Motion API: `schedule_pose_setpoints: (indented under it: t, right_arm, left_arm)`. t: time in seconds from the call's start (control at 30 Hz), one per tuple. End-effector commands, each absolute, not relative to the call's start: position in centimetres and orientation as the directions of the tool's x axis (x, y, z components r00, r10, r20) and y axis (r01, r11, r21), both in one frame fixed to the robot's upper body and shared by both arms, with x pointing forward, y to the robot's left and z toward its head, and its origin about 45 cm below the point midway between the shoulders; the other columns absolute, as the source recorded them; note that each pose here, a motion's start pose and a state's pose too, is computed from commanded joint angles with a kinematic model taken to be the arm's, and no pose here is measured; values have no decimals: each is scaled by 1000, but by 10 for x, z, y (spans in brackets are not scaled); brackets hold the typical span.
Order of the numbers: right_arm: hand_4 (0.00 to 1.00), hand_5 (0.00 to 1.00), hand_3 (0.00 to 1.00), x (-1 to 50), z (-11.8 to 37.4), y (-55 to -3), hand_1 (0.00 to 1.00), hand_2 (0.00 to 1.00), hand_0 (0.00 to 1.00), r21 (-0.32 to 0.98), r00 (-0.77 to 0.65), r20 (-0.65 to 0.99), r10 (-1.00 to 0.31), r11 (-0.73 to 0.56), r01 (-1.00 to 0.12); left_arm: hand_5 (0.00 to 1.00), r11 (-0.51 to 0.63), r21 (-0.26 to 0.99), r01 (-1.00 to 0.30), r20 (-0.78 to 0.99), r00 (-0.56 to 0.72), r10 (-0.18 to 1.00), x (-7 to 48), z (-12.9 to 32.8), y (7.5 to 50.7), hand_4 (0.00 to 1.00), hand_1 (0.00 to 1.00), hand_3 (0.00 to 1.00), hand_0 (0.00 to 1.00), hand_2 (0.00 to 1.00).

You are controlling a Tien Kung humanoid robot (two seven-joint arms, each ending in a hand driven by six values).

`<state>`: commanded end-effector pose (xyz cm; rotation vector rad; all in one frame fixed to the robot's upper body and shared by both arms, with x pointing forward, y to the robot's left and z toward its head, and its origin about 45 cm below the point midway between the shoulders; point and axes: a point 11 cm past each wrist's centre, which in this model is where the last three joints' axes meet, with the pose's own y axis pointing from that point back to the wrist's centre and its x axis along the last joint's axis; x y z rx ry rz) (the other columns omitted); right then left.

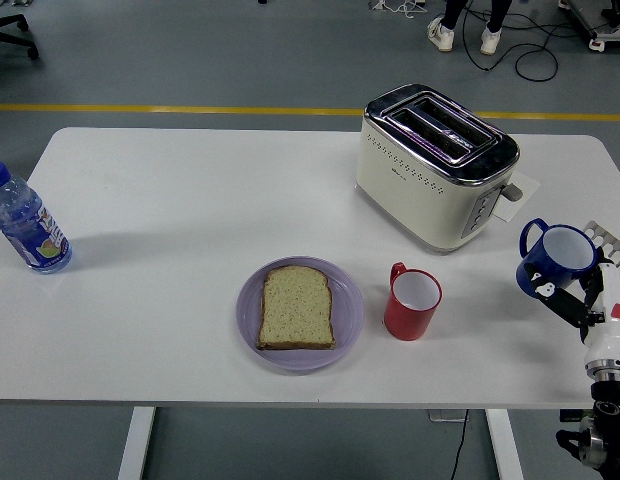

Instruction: Pick up the cup,pour liquid into bread,place the cup on the desk

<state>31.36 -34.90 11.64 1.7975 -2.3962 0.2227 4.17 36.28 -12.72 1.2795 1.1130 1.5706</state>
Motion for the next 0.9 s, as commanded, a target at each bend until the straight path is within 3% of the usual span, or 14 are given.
schedule_pose_setpoints:
  t: [0.9]
  right_arm:
    - [670,59,620,304,81,-335,513,594,547,40,-213,264,-941,231,-972]
  left_arm:
    - [857,-281,959,-47,271,-153,950,37,-128,359,240,642,504,633,652]
